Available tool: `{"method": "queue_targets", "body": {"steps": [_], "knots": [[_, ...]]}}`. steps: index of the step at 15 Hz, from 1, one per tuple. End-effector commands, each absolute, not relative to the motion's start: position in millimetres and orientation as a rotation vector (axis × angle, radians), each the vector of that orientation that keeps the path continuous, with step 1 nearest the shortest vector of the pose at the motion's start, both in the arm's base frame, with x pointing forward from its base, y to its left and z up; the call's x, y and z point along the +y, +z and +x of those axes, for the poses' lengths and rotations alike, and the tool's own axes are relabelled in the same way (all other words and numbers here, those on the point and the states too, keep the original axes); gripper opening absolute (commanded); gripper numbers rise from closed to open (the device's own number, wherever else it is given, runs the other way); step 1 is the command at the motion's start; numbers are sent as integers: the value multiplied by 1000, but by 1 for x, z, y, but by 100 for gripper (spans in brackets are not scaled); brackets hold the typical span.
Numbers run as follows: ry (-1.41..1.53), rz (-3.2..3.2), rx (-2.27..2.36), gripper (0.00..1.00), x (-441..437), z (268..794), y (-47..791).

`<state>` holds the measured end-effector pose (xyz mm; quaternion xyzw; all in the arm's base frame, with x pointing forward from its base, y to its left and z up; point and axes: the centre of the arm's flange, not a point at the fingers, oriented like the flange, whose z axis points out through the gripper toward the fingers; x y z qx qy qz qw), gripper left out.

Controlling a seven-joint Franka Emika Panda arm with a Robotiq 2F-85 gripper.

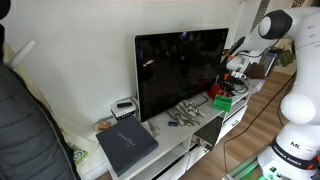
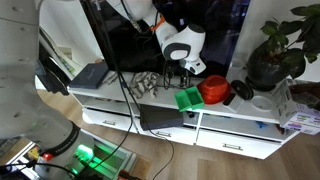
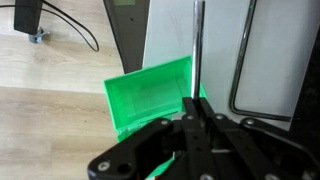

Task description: Put the spoon inside the green block

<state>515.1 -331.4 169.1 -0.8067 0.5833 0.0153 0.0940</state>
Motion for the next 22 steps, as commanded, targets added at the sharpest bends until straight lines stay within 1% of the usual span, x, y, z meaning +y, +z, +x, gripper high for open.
{"method": "queue_targets", "body": {"steps": [1, 6, 7, 11, 22], "knots": [[46, -2393, 1733, 8, -332, 514, 169], [52, -2406, 1717, 8, -325, 519, 167], [92, -2382, 1718, 2, -327, 521, 166], [230, -2303, 1739, 2, -344, 526, 158], [398, -2066, 1853, 2, -406, 548, 120]]}}
